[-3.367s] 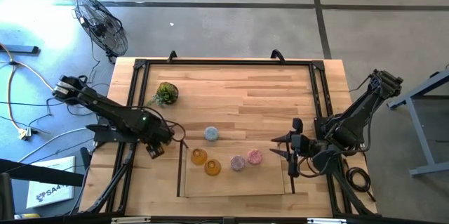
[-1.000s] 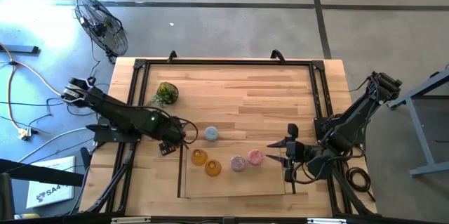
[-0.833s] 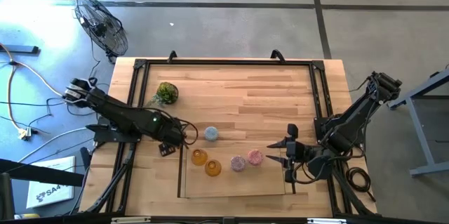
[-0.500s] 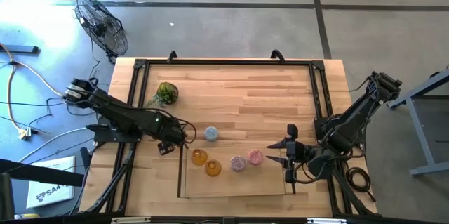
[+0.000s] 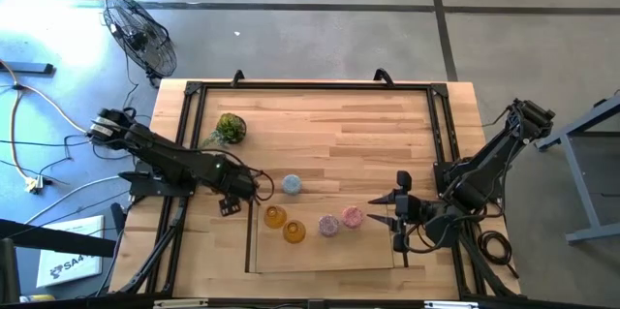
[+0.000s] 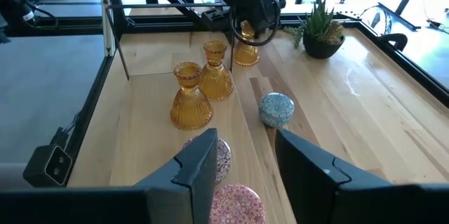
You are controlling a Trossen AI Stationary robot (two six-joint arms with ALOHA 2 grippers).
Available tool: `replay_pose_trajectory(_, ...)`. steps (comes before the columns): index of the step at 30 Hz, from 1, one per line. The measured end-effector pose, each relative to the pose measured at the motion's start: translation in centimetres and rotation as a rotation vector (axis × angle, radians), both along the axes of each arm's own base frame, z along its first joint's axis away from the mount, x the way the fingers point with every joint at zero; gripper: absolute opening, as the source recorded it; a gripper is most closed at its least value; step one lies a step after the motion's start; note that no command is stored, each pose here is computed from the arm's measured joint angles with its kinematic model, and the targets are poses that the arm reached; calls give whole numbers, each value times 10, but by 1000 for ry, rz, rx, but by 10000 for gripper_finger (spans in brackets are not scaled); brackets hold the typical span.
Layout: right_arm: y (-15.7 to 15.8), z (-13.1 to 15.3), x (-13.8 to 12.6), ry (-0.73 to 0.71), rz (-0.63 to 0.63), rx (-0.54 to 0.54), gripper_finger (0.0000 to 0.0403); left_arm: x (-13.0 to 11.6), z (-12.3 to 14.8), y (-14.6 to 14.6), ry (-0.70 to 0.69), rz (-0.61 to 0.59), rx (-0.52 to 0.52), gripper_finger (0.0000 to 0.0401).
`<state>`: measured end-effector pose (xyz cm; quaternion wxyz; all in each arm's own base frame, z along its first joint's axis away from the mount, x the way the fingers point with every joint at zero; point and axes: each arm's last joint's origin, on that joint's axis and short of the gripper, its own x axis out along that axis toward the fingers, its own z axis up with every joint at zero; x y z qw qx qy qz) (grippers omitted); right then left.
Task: Pick & Place candle stick holders
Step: Align the gold glass candle holder with the other gold glass candle holder on the shelf
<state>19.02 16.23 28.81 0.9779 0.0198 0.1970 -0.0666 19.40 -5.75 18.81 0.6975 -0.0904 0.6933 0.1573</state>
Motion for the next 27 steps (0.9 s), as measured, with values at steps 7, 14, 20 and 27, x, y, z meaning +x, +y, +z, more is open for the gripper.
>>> replay_pose_trajectory(7,0,0,0,-3,-6,-3,140,3,-1,11,0,39,11,228)
replay_pose_trajectory(14,0,0,0,3,5,9,140,3,1,14,-5,58,2,149)
replay_pose_trajectory(20,0,0,0,4,8,8,140,3,3,14,23,68,-1,148)
replay_pose_trajectory(27,0,0,0,5,10,5,140,6,35,12,72,73,-29,160)
